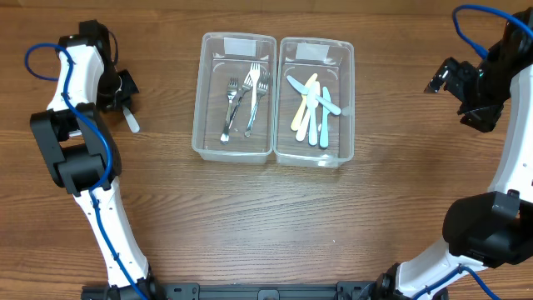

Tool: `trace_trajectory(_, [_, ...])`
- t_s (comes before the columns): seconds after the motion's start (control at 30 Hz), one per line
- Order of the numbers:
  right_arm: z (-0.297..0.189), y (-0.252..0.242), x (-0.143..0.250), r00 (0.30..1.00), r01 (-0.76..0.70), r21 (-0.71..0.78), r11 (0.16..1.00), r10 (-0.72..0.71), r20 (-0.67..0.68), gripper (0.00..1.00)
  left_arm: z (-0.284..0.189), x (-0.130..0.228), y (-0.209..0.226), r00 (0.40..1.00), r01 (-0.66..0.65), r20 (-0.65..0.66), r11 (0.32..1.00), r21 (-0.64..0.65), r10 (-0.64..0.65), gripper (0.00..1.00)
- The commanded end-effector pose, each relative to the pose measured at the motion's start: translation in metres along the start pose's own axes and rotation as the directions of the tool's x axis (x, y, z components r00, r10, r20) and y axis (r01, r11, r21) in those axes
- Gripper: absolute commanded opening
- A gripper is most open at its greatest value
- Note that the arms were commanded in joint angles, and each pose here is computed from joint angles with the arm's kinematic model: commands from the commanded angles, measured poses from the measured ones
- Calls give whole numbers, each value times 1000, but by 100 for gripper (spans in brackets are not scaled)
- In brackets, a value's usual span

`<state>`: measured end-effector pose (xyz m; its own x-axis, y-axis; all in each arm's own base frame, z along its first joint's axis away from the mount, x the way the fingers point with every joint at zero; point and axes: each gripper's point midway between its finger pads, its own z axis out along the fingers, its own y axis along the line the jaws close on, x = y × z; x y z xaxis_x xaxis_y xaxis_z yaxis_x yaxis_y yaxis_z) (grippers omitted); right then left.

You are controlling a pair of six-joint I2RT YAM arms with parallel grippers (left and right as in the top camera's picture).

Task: Pack container
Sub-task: 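Carry white fork into left container and release it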

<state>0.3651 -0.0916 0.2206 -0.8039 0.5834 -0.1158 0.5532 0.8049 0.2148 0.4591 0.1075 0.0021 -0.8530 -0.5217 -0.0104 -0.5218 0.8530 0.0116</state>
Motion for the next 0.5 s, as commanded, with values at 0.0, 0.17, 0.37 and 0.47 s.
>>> trace_trajectory(0.0, [-4,4,-1,1000,5,-13,1000,-4,17,100,-42,3,-18,993,-114,22,990,88,112,4])
trace_trajectory(0.17, [-4,5,-4,1000,7,-16,1000,-6,29,100,-147,23,-59,954,-279,161,946,166,253,4])
trace_trajectory(0.37, [-4,6,-7,999,10,-21,1000,-9,43,100,-215,79,-133,855,-480,314,858,183,412,4])
trace_trajectory(0.47, [-4,7,-9,999,11,-23,1000,-10,50,100,-217,101,-168,805,-556,343,816,156,484,4])
